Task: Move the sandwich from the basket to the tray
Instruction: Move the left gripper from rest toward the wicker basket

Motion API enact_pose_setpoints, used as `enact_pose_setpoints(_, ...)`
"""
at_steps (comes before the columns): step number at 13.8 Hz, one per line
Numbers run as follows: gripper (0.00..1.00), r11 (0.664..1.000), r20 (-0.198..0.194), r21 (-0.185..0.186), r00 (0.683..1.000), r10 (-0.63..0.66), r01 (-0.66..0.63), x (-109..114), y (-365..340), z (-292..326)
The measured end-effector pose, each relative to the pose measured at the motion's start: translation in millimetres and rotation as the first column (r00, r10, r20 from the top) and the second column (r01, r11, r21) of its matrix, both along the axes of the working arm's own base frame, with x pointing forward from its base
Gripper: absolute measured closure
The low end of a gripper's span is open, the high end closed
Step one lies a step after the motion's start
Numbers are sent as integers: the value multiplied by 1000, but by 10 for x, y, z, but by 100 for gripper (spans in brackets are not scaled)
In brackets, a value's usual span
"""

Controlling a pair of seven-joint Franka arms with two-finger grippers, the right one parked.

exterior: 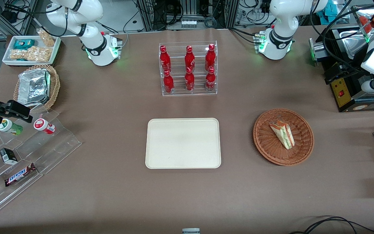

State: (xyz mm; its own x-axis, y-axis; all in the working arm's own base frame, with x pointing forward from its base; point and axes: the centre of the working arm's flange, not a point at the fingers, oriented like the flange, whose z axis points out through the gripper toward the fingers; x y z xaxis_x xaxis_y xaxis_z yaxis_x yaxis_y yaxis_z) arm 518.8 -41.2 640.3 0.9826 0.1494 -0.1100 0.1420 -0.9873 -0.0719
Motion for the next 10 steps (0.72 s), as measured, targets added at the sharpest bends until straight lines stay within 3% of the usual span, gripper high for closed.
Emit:
enact_pose_setpoints(6, 0, 1000, 4, 1, 1000, 1, -1, 1, 6, 25)
enact_pose_setpoints(10, 0, 999, -104, 8, 994, 40, -40, 63, 74, -306)
